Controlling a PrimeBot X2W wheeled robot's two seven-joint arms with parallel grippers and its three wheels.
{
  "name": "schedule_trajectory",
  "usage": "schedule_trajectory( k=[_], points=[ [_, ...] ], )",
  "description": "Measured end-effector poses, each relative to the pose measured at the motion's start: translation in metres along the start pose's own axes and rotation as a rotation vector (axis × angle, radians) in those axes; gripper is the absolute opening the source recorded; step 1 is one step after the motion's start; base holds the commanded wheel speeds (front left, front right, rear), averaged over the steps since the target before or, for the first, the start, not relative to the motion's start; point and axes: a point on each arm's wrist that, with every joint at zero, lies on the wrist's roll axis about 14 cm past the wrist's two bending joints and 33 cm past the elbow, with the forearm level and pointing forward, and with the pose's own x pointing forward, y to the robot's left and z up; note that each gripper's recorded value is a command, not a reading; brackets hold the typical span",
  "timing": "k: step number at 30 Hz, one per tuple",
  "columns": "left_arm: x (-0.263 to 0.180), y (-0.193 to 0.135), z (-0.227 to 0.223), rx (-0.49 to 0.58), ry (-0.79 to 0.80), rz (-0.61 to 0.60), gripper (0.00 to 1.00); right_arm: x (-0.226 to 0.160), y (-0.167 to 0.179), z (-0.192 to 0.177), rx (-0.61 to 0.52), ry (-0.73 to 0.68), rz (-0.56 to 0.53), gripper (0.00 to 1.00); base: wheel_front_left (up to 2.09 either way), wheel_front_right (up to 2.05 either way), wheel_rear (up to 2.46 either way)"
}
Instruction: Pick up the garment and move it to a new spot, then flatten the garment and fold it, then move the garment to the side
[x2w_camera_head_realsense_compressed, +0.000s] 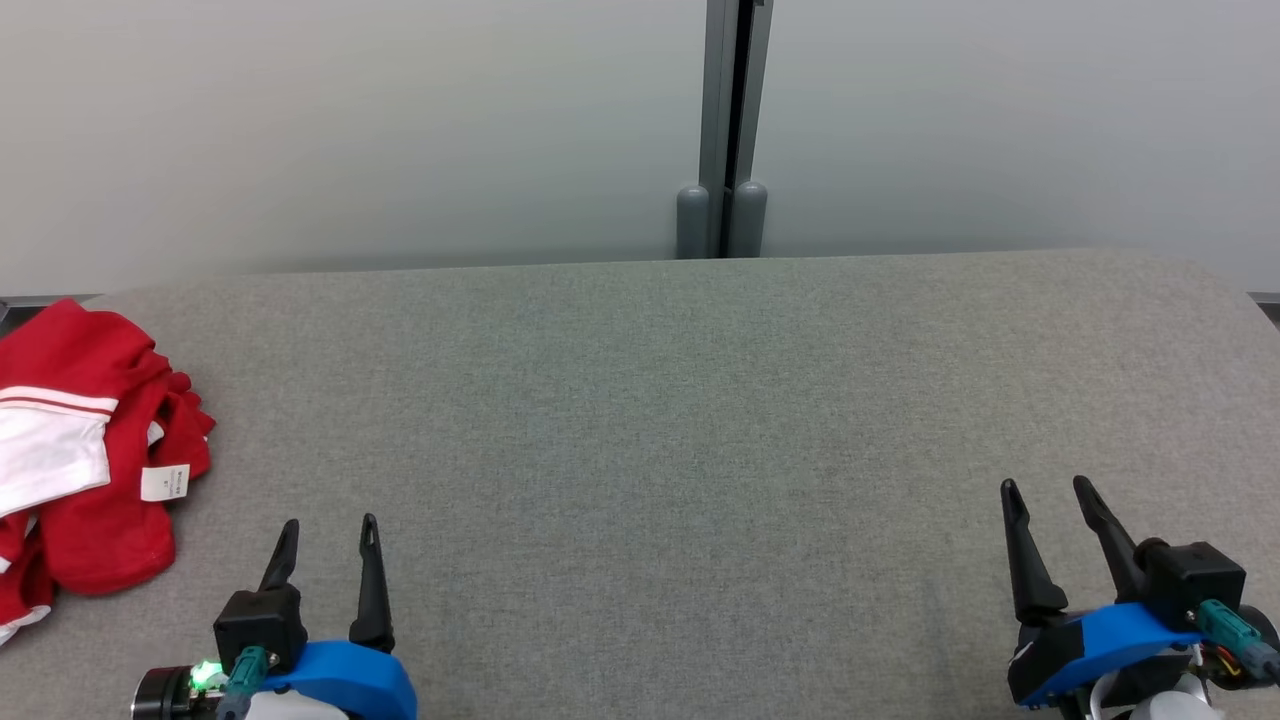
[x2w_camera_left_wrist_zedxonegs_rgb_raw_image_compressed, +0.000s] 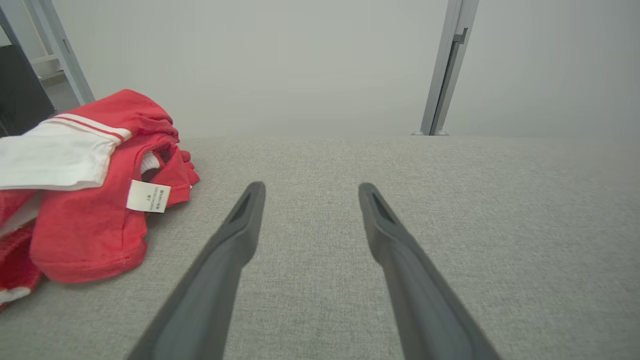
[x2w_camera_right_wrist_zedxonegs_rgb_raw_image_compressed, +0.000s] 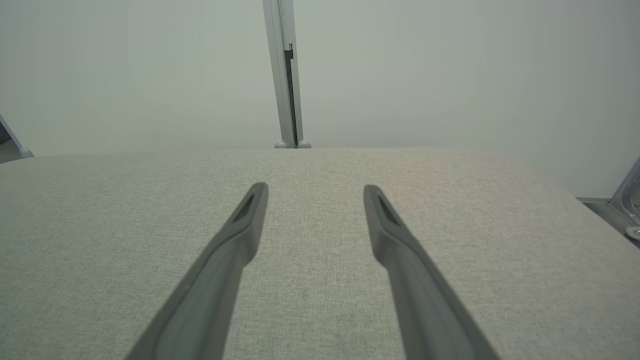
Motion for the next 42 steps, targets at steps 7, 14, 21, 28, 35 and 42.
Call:
schedule_trajectory(
  k=[7,14,21,28,35,42],
  points=[
    [-0.002,-0.001,0.002,0.036,-0.015,-0.004,1.00,-0.001,-0.005,0.003,-0.037,-0.014,-0.016,1.00,0.00,0.00,0.00],
    [-0.002,-0.001,-0.002,0.052,-0.005,-0.003,1.00,-0.003,-0.009,-0.001,-0.054,-0.005,-0.029,1.00,0.00,0.00,0.00],
    [-0.003,0.000,-0.004,0.041,0.000,0.005,1.00,0.000,-0.004,-0.001,-0.054,-0.007,-0.015,1.00,0.00,0.00,0.00],
    [-0.015,0.022,-0.005,0.026,0.000,0.081,1.00,0.017,0.025,0.001,-0.052,-0.011,0.073,1.00,0.00,0.00,0.00],
    [-0.040,0.062,-0.008,0.012,0.002,0.212,1.00,0.036,0.079,-0.008,-0.051,0.009,0.228,1.00,0.00,0.00,0.00],
    [-0.071,0.100,-0.015,-0.003,0.018,0.351,1.00,0.052,0.138,-0.015,-0.053,0.021,0.395,1.00,0.00,0.00,0.00]
  ],
)
